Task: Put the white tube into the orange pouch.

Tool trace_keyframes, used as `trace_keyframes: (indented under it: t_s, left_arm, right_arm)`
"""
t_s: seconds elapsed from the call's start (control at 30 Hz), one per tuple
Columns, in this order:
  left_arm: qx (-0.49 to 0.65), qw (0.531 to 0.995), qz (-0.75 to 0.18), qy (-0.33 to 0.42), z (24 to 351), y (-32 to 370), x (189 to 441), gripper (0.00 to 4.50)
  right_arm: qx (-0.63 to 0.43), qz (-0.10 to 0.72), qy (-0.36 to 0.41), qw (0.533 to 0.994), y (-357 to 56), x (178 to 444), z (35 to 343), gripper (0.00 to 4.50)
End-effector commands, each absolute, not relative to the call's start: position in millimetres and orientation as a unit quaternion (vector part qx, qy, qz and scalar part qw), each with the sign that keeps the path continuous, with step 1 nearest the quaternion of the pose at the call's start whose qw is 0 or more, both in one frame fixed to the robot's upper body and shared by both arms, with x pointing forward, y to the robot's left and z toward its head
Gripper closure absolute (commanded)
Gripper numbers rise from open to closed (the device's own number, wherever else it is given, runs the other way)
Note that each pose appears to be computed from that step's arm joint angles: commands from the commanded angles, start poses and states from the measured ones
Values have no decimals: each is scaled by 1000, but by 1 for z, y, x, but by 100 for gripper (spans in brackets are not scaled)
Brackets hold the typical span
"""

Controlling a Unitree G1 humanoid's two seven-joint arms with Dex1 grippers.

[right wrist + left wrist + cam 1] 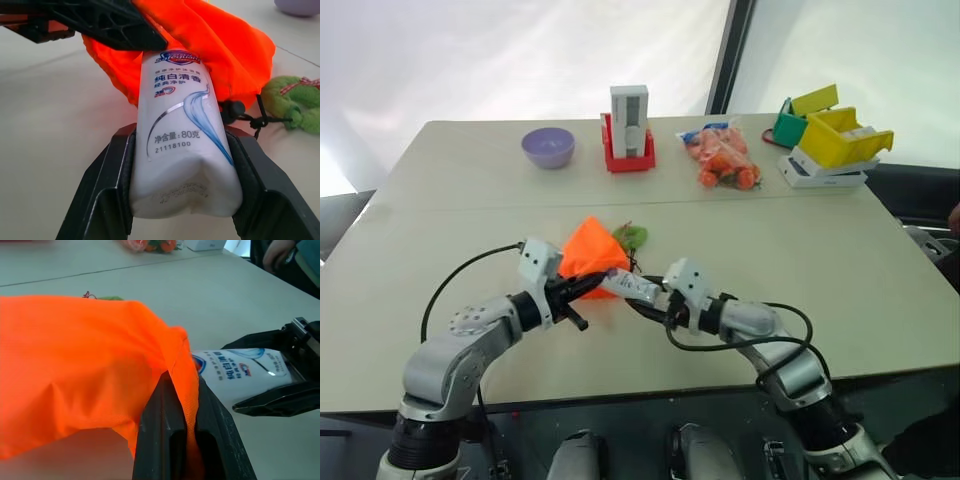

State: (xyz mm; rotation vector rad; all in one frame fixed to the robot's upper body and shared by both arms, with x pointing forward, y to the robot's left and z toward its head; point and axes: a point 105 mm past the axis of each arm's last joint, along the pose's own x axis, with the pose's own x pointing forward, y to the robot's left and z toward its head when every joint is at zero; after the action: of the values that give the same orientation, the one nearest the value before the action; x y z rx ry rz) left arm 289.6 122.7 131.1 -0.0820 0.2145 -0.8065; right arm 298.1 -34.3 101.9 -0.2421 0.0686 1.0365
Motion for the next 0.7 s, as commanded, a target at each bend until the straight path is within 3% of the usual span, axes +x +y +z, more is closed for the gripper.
trace_keyframes:
  t_s: [0.03, 0.33, 0.47, 0.6, 0.63, 0.7]
  left_arm:
    - [-29, 903, -419, 96, 137, 113, 282, 450]
    - [-20, 891, -440, 109, 130, 108, 273, 450]
    - [-20, 893, -435, 110, 129, 112, 272, 450]
    - [-19, 897, -427, 113, 127, 117, 272, 450]
    - [-17, 899, -423, 114, 126, 120, 272, 450]
    - [-14, 904, -412, 117, 124, 127, 273, 450]
  right_arm:
    - [-125, 503, 6, 855, -17, 301, 117, 236]
    - [-170, 427, 19, 888, 20, 343, 117, 236]
    - [-176, 414, 17, 893, 26, 349, 118, 236]
    - [-156, 451, 21, 879, 35, 340, 119, 236]
    - [-152, 461, 21, 874, 35, 337, 120, 166]
    - [-150, 480, 18, 864, 35, 330, 121, 86]
